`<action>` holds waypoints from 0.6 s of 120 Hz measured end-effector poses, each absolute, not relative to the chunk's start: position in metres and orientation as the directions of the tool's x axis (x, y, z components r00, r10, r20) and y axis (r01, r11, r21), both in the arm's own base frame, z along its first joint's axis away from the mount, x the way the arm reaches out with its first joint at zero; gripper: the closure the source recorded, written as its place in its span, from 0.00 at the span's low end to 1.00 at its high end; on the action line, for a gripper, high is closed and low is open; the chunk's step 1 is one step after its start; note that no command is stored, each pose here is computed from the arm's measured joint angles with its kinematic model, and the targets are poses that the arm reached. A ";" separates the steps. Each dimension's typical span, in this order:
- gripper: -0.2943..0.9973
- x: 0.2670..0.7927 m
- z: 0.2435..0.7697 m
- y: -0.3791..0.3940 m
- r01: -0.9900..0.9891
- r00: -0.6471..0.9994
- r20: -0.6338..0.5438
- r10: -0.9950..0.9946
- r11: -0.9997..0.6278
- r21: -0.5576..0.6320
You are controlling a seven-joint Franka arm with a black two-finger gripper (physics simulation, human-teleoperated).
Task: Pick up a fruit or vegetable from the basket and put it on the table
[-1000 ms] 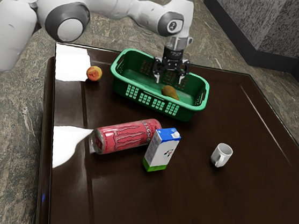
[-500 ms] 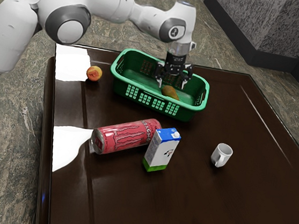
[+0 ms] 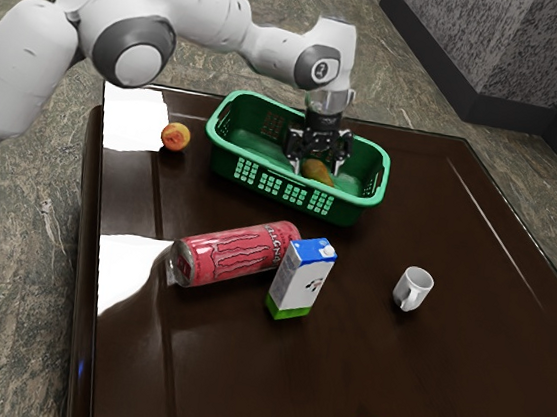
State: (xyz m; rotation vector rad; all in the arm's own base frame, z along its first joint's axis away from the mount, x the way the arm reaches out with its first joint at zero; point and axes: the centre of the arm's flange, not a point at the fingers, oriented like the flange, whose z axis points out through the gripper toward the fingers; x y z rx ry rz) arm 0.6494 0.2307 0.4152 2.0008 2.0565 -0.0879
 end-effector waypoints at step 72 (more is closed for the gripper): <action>0.54 0.650 0.430 0.223 0.979 -0.109 -0.255 0.961 0.148 0.140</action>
